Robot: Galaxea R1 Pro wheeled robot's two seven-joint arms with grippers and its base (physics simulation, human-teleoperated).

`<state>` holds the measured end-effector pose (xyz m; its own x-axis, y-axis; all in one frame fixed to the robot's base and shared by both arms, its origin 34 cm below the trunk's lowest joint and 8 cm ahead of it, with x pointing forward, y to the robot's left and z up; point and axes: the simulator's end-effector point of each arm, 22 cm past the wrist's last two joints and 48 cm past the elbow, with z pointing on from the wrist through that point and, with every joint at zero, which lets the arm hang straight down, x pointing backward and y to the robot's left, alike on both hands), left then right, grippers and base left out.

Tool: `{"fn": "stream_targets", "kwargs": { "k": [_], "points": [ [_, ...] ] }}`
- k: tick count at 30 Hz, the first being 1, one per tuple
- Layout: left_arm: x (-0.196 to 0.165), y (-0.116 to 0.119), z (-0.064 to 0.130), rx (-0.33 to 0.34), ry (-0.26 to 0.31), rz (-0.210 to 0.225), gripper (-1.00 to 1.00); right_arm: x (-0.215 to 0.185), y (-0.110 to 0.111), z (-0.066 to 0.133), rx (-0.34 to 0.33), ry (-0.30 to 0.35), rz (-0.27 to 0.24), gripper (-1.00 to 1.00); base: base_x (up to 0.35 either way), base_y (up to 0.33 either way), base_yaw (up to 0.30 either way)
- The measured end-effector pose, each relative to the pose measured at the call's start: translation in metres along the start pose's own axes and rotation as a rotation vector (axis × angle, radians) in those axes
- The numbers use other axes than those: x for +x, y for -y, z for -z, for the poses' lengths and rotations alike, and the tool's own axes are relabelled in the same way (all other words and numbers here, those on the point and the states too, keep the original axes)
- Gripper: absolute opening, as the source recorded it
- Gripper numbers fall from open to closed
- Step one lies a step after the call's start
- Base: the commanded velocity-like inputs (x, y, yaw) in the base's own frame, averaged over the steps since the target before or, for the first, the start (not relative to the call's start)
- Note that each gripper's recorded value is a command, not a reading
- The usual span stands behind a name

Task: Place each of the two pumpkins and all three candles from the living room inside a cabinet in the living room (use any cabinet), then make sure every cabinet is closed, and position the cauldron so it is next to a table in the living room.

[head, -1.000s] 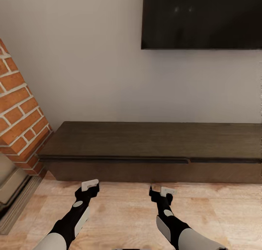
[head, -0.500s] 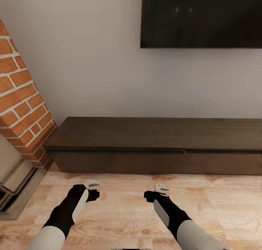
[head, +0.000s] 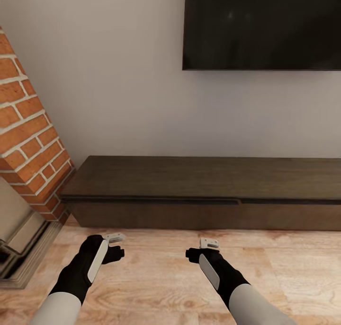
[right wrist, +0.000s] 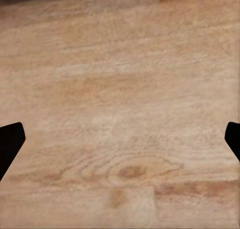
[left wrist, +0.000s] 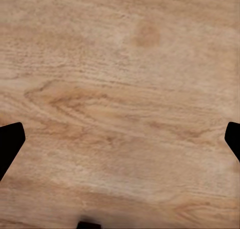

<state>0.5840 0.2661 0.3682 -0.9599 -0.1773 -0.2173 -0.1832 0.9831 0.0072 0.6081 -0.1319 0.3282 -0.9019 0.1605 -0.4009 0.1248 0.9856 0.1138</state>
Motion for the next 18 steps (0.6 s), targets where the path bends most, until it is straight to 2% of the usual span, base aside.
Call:
{"fn": "stream_targets", "kwargs": {
  "k": [4,10,18],
  "points": [
    [-0.004,0.0,0.008,-0.001,-0.001,0.0,1.0,-0.006,-0.003,0.008,-0.003,-0.009,0.003,1.0,-0.072,0.0,0.0],
    [-0.009,0.0,0.02,-0.002,-0.002,0.0,1.0,-0.006,-0.004,0.023,-0.013,-0.082,-0.017,1.0,-0.14,0.0,0.0],
    [-0.016,0.002,0.036,-0.003,-0.001,-0.001,1.0,-0.016,-0.005,0.038,-0.015,-0.095,-0.023,1.0,-0.02,0.0,0.0]
  ]
}}
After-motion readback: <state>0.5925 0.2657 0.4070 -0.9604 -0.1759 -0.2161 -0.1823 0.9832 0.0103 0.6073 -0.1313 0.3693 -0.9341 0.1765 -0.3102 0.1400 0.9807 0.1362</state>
